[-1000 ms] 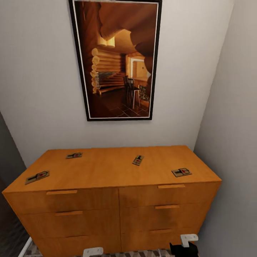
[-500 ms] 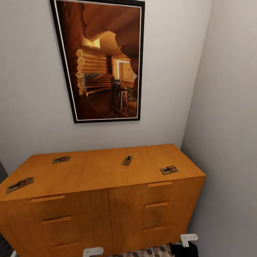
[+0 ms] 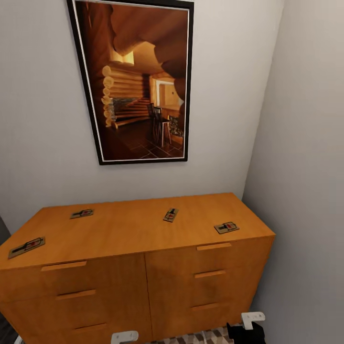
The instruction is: Take the four mousetraps from the cabinet in the bathroom and place them on the bathroom floor. Make sure all four end up on the same floor surface, and ensure that at least two of them are either under or directly next to the same bathroom sink.
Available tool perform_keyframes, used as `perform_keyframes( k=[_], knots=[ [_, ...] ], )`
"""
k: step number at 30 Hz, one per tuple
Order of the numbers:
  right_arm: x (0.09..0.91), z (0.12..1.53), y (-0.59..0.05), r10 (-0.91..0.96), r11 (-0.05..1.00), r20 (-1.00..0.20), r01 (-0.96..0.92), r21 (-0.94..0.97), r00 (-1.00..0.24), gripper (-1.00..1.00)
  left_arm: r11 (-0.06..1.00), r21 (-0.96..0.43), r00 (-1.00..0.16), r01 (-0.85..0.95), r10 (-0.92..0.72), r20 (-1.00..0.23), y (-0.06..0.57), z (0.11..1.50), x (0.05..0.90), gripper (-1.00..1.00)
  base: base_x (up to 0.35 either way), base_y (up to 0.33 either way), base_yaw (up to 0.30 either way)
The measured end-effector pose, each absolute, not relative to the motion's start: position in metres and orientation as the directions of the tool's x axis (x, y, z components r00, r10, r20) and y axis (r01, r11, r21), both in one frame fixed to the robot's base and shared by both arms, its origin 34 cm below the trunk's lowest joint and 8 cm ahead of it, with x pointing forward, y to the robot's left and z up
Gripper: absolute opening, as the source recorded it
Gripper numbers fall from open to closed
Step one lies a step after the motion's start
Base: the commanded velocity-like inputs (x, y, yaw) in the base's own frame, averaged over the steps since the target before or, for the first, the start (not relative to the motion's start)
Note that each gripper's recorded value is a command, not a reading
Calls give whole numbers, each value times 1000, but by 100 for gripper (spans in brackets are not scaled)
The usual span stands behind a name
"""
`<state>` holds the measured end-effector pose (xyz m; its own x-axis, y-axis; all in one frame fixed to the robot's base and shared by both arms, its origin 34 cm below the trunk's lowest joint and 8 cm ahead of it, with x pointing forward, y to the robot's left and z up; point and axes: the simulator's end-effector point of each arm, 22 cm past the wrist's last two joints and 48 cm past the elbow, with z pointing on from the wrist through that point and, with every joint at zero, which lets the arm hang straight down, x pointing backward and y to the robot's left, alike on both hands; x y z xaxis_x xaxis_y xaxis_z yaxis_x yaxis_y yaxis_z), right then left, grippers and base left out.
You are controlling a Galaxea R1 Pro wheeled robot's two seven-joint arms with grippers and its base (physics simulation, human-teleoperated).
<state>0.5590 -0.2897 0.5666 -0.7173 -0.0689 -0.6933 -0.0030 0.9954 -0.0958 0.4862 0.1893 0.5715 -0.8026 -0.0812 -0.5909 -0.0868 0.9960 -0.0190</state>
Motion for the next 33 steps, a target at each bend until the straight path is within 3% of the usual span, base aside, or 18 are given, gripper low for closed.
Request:
perform_keyframes(
  k=[33],
  knots=[
    [560, 567, -286, -82, 995, -693, -22, -95, -717, 100, 996, -27, -800, -89, -87, -594, 183, 573, 487, 100, 0, 0, 0]
  ],
)
